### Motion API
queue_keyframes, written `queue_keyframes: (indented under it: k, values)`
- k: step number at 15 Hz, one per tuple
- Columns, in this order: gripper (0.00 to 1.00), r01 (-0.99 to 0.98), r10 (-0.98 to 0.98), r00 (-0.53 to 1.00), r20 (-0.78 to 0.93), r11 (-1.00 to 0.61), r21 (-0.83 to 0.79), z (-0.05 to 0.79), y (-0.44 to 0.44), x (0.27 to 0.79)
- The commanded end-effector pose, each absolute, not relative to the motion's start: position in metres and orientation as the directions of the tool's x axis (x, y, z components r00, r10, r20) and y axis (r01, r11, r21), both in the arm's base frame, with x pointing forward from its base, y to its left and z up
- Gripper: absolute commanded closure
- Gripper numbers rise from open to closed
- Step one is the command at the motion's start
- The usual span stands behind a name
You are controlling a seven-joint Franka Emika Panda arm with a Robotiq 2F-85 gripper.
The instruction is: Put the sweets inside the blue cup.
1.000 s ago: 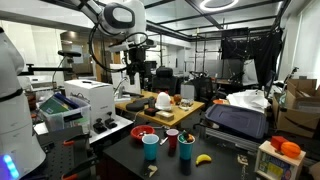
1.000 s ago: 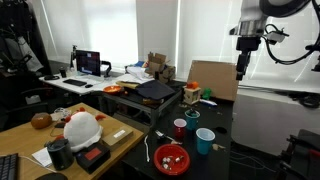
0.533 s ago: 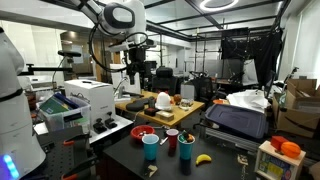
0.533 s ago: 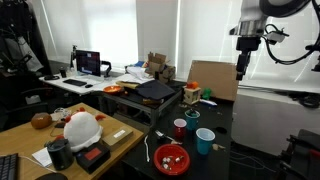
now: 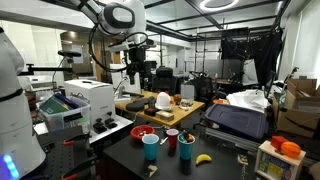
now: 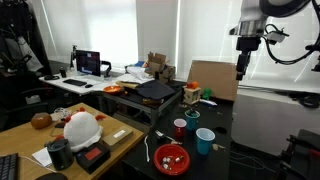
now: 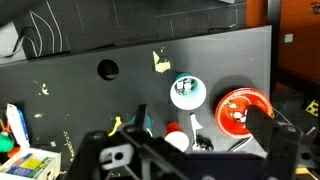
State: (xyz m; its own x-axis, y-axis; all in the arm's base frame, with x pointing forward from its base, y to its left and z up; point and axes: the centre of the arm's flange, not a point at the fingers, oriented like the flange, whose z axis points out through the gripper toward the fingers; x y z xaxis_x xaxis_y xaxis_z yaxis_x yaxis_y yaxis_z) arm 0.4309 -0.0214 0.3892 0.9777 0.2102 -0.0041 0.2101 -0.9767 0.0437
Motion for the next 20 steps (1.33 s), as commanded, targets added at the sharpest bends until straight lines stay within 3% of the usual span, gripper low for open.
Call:
queue_keyframes:
  k: [1,20]
  values:
    - [0.0,0.211,0.211,0.978,-0.006,-0.977,0.044,0.39,-0.017,0.435]
    - [0.0,0.142,0.142,0.989,0.03,-0.99,0.014,0.345,0.059,0.529]
